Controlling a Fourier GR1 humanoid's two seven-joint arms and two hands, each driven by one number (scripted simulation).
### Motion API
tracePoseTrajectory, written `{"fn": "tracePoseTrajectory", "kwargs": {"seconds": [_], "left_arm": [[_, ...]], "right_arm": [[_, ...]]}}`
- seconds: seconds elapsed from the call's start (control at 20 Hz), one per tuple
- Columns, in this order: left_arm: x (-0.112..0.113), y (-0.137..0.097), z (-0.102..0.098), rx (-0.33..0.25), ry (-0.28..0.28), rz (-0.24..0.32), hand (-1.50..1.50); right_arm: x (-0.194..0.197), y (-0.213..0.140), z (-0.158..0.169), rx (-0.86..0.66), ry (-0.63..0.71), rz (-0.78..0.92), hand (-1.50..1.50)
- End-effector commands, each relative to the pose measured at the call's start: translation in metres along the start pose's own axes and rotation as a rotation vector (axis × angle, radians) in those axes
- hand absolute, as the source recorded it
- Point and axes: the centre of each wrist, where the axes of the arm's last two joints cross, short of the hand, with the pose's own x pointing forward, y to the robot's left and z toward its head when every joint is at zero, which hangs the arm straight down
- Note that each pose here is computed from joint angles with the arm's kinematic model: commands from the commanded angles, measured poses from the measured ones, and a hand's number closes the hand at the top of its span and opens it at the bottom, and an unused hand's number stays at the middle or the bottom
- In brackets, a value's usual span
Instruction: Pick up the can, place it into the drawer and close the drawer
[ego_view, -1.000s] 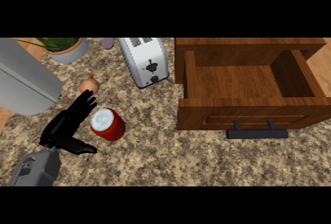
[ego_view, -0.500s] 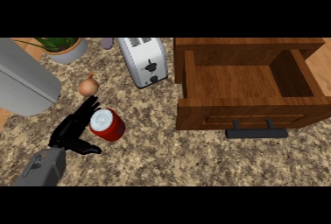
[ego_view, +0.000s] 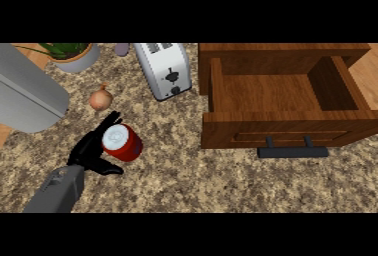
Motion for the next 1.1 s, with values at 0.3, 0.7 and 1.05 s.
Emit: {"fn": "tracePoseTrajectory", "kwargs": {"seconds": [0.3,0.7,1.05], "left_arm": [[-0.016,-0.035,-0.020,-0.028,-0.006,0.104,1.50],[0.024,-0.021,-0.038,-0.200,-0.061,0.138,1.50],[0.018,-0.045,-0.044,0.024,-0.171,0.191,1.50]], "right_arm": [[0.003,0.007,0.003,-0.016,0.003,-0.007,-1.50],[0.009,0.008,-0.001,-0.007,0.019,-0.022,-1.50],[0.017,0.013,0.006,-0.036,0.009,-0.022,-1.50]]}}
